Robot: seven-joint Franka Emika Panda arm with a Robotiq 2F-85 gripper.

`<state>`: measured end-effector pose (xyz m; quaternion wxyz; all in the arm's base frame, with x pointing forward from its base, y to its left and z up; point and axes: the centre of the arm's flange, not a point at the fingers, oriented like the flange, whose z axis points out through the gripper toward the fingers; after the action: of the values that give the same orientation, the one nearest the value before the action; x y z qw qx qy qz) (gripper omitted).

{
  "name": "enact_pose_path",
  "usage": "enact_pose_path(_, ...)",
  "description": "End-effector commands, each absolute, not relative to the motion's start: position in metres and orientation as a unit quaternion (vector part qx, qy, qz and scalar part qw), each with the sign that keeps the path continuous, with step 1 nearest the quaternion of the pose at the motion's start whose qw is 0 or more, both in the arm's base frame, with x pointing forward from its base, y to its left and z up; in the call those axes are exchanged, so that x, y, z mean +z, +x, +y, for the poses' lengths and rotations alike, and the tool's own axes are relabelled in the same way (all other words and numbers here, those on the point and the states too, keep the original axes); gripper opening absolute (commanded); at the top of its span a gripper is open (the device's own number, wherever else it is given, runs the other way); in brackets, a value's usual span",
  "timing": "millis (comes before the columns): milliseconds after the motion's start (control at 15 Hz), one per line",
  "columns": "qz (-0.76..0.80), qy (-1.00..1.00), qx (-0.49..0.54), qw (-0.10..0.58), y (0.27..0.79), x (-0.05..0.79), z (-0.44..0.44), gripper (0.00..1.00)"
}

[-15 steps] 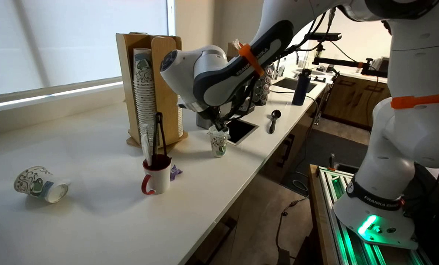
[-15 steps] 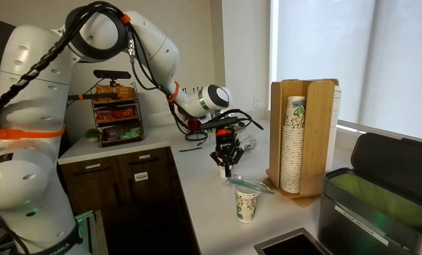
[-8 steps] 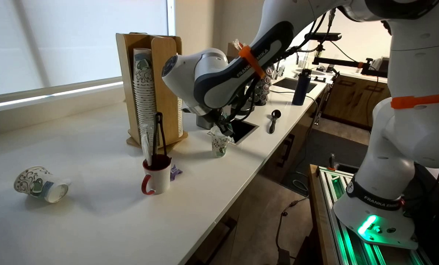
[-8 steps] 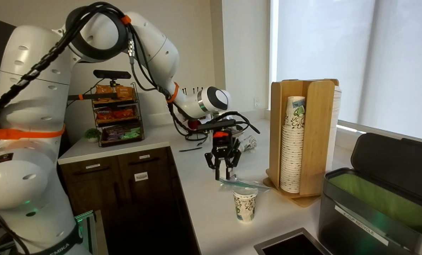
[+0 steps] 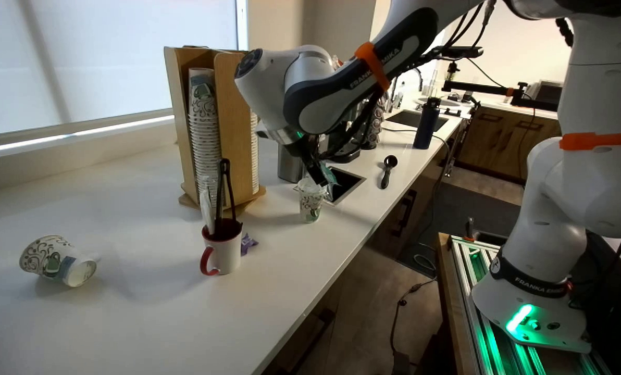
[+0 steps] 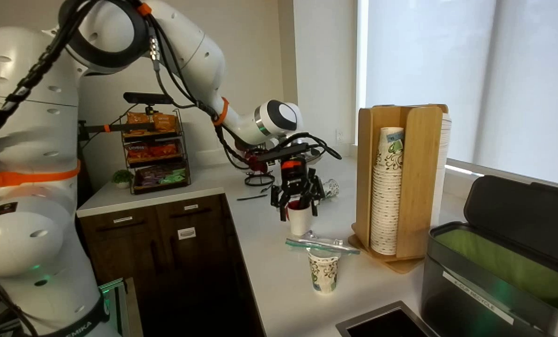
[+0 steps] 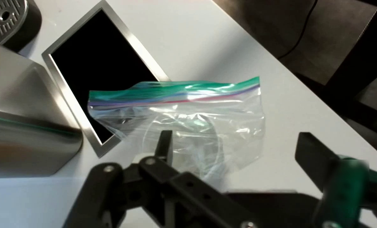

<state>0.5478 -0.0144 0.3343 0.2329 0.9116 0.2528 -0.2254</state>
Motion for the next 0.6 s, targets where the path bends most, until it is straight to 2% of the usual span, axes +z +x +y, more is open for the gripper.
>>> enact_pose_path(0,0.205,0.934,-0.167,0.240,0.527,0.363,-0.024,1.00)
enact_pose_path(533,0.033,0.986,-0.104,0.127,0.528,0.366,-0.097,1.00)
